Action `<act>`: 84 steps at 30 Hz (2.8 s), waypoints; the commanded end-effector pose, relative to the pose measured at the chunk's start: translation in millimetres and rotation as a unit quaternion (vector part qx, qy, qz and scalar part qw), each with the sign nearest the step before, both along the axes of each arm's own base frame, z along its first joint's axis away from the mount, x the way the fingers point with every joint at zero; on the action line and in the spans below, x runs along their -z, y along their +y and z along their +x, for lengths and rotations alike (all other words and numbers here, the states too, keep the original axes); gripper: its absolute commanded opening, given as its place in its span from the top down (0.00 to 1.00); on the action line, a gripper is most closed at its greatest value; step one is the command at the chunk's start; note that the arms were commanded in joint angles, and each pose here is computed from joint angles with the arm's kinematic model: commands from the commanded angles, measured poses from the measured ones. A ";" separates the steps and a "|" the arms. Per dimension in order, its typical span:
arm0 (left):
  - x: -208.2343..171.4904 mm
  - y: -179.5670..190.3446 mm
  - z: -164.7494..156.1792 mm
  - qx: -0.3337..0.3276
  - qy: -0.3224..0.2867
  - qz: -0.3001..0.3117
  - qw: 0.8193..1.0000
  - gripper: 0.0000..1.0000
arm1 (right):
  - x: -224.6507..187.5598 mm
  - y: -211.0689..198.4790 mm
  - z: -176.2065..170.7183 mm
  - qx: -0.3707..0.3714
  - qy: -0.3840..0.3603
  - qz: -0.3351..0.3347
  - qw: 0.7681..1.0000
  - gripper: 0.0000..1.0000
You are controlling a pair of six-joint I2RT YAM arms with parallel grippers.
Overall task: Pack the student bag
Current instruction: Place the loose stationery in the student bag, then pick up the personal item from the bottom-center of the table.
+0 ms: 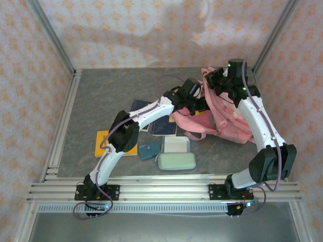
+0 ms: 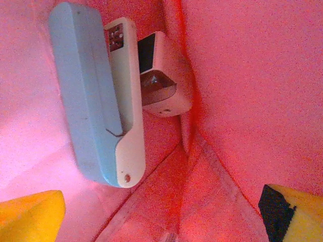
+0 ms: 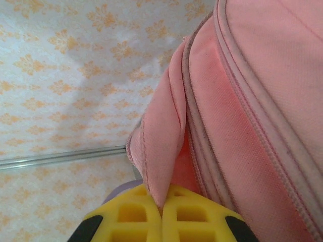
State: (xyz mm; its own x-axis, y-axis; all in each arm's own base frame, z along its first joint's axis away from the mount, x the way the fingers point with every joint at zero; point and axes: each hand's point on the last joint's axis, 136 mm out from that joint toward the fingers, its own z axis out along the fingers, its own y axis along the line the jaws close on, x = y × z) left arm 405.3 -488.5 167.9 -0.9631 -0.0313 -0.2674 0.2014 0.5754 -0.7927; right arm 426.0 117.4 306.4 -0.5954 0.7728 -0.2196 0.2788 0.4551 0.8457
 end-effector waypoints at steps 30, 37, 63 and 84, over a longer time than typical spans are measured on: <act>70.7 171.1 -214.6 0.353 -0.179 0.434 0.810 0.00 | 24.3 -63.9 -3.6 0.052 0.031 -0.198 0.978 1.00; 92.2 153.0 -229.4 0.391 -0.220 0.486 0.750 0.00 | 30.5 -65.3 -10.0 0.052 0.036 -0.196 0.979 1.00; 131.5 155.5 -202.5 0.353 -0.254 0.562 0.703 0.30 | 42.3 -53.8 -4.0 0.041 0.045 -0.142 0.988 1.00; -15.9 175.9 -133.8 0.121 -0.239 0.394 0.879 0.39 | 22.3 -53.2 -10.5 0.025 0.026 -0.160 0.987 1.00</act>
